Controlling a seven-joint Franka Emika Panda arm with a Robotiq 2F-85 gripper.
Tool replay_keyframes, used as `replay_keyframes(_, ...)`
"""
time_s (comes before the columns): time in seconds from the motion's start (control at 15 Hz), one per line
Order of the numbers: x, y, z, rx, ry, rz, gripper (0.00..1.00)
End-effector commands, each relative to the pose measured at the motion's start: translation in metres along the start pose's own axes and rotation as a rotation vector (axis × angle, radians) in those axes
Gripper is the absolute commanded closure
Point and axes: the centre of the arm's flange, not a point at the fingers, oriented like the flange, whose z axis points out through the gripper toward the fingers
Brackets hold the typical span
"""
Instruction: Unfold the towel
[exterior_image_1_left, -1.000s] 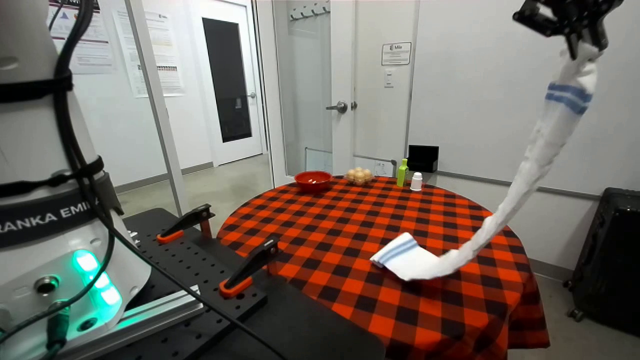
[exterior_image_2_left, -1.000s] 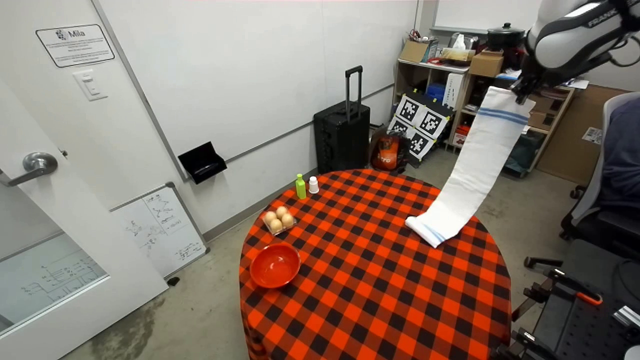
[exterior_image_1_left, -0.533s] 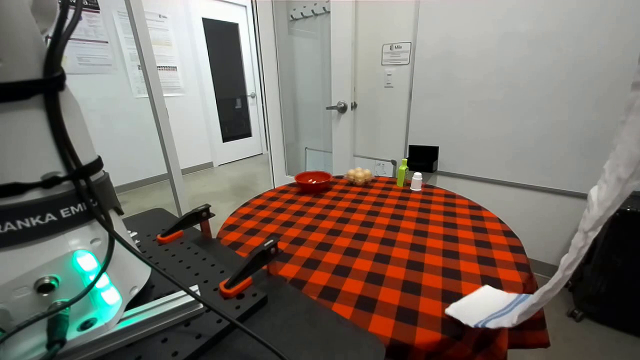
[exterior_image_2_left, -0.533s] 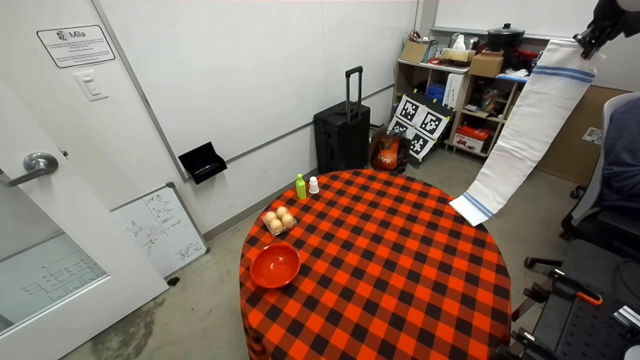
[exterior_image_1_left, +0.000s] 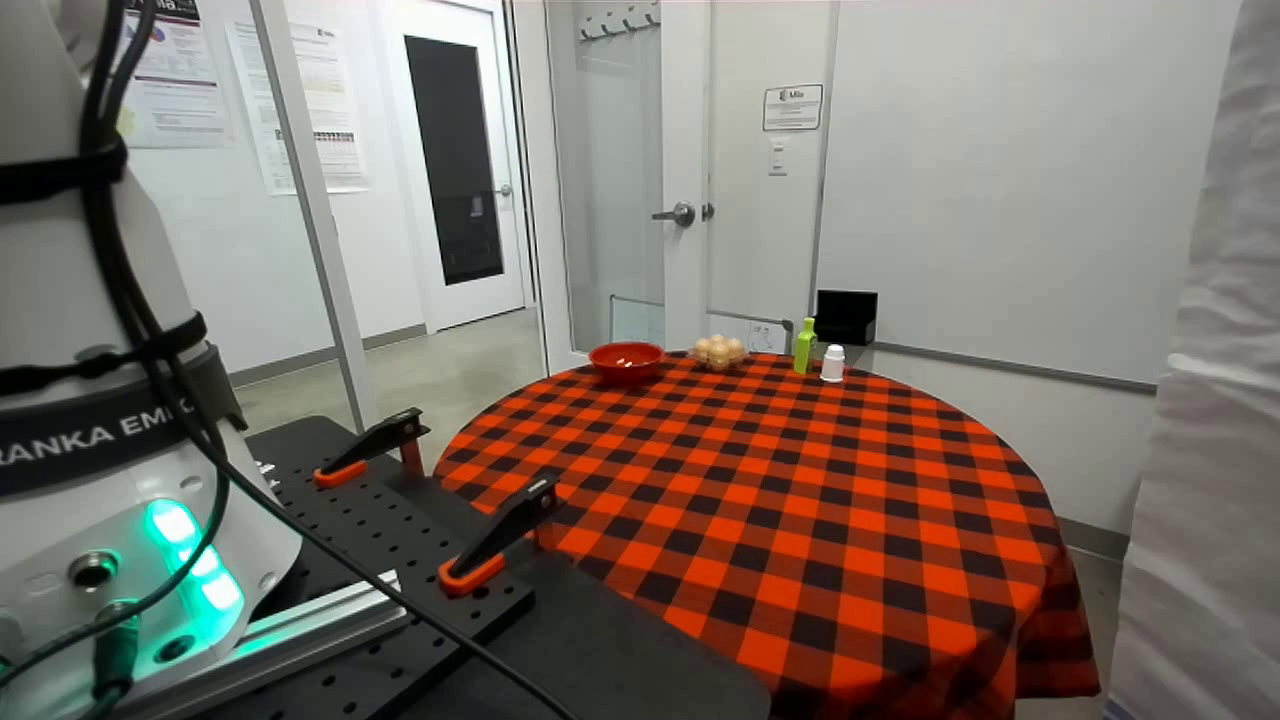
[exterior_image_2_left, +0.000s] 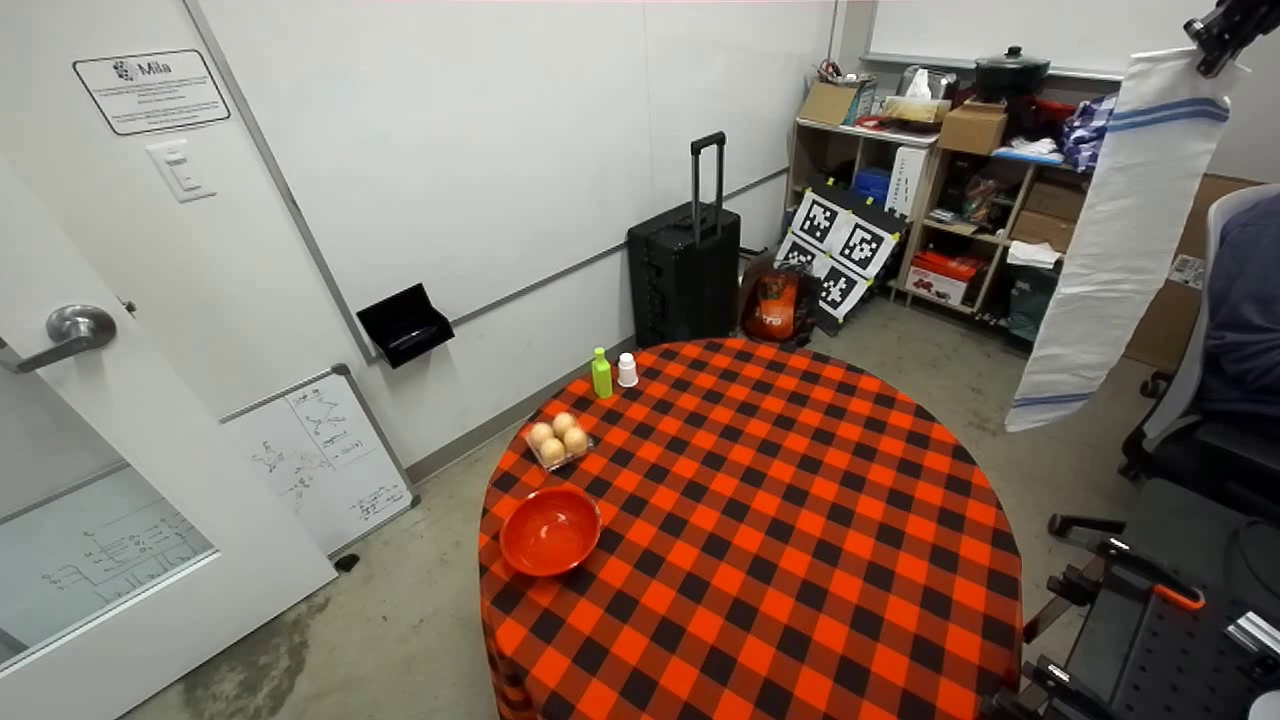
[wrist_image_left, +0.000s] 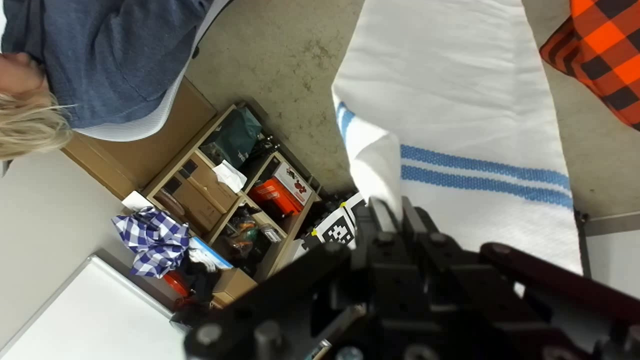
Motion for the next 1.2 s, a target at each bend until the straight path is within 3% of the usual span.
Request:
replay_keyframes(0.0, -0.001, -0.004, -0.010, -0.014, 0.006, -0.040, 0.99)
replay_keyframes(0.07, -0.001, -0.014, -0.010, -0.014, 0.005, -0.059, 0.99)
replay_keyframes(0.13, 0.018, -0.062, -0.019, -0.014, 0.001, -0.075, 0.99)
replay_keyframes(0.6, 0.044, -0.210, -0.054, 0.003, 0.007, -0.194, 0.99)
replay_keyframes(0.8, 0.055, -0.245, -0.068, 0.001, 0.001, -0.210, 0.99)
replay_keyframes(1.13, 0.071, -0.257, -0.104, -0.016, 0.054, -0.238, 0.99)
